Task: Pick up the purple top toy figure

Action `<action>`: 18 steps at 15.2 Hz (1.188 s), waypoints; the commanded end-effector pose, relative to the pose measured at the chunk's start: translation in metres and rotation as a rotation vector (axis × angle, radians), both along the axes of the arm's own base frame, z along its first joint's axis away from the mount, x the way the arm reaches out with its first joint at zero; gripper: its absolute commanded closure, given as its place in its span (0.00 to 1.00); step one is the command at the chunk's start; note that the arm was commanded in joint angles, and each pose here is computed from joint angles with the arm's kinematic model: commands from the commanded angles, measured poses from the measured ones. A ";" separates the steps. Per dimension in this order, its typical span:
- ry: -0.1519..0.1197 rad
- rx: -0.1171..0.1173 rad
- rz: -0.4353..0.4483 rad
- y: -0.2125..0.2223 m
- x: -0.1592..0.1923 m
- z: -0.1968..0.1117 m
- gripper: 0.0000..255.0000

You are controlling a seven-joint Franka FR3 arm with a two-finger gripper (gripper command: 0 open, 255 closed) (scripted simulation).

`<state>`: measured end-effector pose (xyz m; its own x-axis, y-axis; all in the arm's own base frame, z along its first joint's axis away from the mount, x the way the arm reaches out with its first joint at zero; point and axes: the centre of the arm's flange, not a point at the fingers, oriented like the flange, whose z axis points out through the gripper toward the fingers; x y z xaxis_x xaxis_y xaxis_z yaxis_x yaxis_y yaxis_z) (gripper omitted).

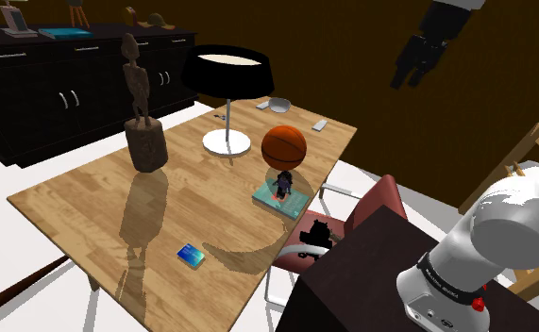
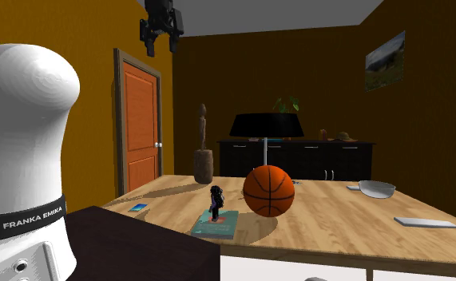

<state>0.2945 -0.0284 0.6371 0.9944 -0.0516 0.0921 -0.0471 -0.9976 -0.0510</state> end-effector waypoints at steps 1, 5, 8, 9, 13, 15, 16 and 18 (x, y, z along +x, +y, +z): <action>0.000 0.000 0.000 0.000 0.000 0.000 0.00; 0.029 -0.006 0.031 -0.004 0.038 -0.040 0.00; 0.051 -0.011 0.055 -0.006 0.067 -0.071 0.00; 0.059 -0.012 0.063 -0.006 0.076 -0.081 0.00; 0.088 -0.018 0.094 -0.008 0.112 -0.123 0.00; 0.103 -0.021 0.110 -0.009 0.130 -0.145 0.00; 0.110 -0.023 0.118 -0.009 0.138 -0.156 0.00; 0.125 -0.026 0.134 -0.009 0.156 -0.177 0.00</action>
<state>0.4419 -0.0369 0.4730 0.9969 0.0745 -0.0259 0.0737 -0.9969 -0.0287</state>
